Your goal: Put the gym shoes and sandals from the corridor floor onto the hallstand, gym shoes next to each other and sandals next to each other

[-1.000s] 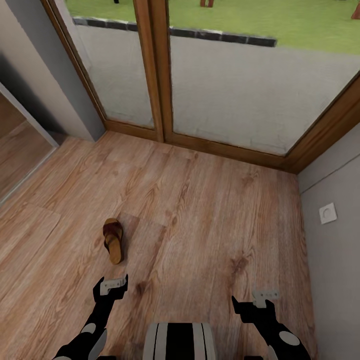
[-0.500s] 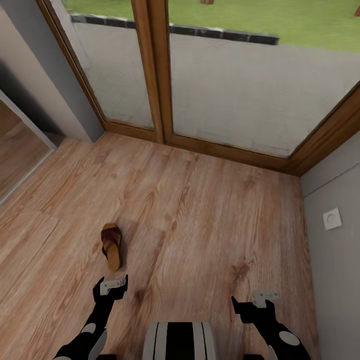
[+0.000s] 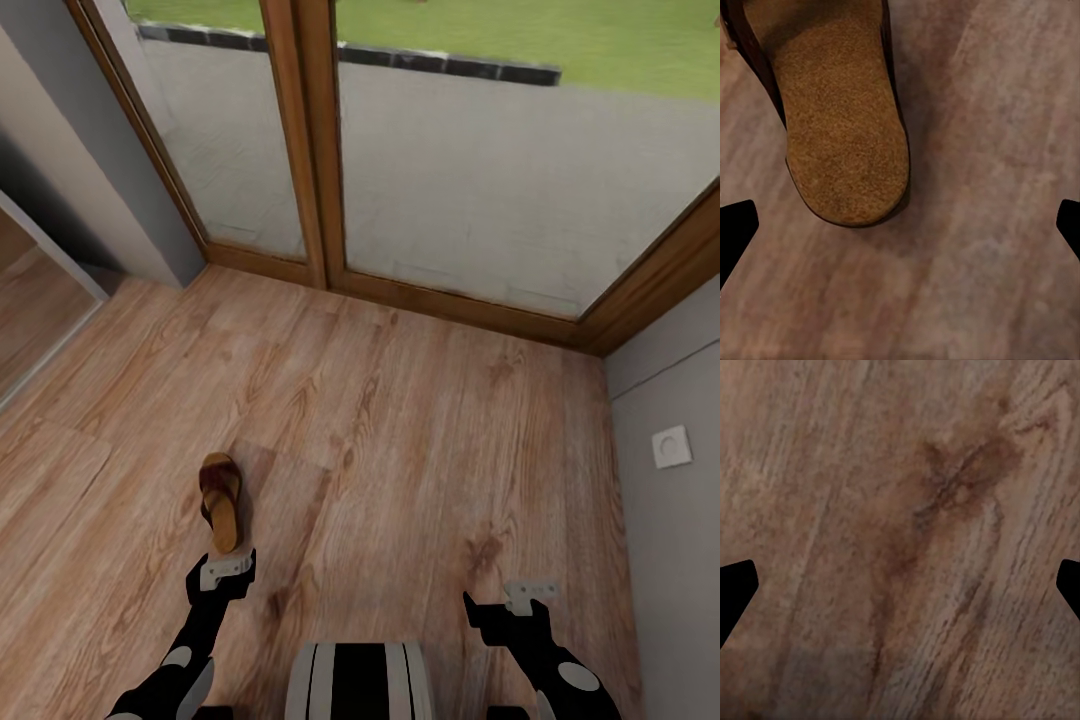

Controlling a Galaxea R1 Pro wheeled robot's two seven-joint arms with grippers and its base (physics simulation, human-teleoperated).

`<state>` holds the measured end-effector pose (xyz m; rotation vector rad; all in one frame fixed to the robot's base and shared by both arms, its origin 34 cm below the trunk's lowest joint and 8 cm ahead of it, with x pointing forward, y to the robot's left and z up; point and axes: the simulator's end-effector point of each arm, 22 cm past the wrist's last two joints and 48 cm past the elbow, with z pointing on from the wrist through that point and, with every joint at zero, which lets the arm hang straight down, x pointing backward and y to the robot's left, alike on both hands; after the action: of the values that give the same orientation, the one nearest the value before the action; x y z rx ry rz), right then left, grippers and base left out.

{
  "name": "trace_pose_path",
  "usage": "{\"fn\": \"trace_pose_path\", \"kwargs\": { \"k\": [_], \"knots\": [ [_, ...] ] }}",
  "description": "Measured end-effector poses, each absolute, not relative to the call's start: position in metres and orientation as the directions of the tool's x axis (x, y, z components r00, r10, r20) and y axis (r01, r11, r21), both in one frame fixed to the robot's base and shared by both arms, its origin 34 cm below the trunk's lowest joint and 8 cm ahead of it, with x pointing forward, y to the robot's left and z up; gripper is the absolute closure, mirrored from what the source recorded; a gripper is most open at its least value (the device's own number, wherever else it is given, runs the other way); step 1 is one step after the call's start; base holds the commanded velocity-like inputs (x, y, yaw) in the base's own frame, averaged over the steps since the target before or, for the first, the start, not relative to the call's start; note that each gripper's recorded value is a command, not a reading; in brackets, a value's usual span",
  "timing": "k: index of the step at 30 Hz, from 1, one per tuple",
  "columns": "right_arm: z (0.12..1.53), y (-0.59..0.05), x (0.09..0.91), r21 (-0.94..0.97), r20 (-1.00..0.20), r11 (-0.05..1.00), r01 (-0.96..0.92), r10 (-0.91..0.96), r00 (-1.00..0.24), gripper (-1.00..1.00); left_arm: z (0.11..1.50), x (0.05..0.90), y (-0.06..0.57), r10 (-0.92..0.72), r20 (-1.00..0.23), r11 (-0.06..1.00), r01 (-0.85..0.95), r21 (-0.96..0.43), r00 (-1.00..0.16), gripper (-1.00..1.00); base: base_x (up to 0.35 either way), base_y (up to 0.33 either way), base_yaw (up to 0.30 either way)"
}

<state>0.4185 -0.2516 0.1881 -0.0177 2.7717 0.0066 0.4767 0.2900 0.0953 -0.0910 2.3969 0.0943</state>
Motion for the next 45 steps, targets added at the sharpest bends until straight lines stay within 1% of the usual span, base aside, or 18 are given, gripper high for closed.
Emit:
{"fn": "trace_pose_path", "kwargs": {
  "k": [8,27,45],
  "knots": [
    [0.187,-0.252,0.417,0.002,-0.358,1.0,-0.013,-0.011,-0.934,-1.0,0.094,0.476,0.29,-0.039,-0.675,0.995,-0.092,0.043,-0.737,-1.0,0.098,0.074,0.001],
    [0.183,-0.253,0.413,0.001,-0.345,1.0,-0.011,-0.01,-0.938,-1.0,0.089,0.47,0.29,-0.04,-0.665,0.995,-0.093,0.044,-0.746,-1.0,0.005,0.004,0.035],
    [0.154,-0.254,0.385,0.001,-0.263,1.0,-0.01,-0.009,-0.965,-1.0,0.056,0.434,0.29,-0.039,-0.599,0.995,-0.088,0.052,-0.8,-1.0,0.0,0.0,0.0]
  ]
}}
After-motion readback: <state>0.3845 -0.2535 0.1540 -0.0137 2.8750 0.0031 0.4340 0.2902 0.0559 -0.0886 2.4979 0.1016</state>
